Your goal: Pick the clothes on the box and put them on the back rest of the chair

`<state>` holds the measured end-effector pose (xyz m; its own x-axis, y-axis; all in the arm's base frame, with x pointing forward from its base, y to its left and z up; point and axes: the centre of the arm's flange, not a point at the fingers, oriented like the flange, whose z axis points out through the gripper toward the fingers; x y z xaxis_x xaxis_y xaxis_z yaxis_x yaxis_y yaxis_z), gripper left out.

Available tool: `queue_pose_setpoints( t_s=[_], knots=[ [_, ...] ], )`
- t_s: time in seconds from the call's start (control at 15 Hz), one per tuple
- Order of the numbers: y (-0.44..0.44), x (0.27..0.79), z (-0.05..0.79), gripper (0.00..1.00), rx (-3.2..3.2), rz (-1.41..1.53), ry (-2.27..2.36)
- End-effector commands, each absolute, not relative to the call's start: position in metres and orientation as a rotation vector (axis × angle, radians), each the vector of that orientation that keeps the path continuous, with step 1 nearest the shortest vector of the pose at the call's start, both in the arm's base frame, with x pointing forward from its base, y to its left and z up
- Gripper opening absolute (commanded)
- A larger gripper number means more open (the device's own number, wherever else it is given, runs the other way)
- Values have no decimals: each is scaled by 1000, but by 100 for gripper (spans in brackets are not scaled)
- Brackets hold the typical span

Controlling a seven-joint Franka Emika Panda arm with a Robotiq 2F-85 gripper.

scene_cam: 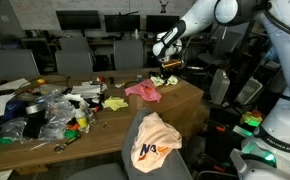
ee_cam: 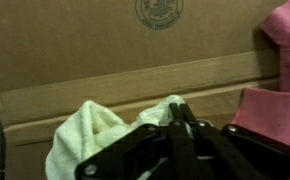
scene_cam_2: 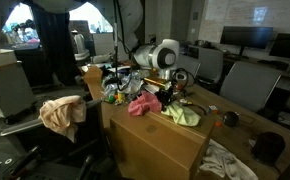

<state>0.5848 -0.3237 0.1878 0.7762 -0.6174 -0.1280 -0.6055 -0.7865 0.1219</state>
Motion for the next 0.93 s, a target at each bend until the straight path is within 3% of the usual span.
queue_pose_setpoints(
  t_s=[0.0,0.47,0.87],
  knots=[
    [-286,559,264,1,2930,-35,-908],
    [-233,524,382,1,2961,416,-776],
    [-156,476,445,1,2988,480,-457]
  ],
)
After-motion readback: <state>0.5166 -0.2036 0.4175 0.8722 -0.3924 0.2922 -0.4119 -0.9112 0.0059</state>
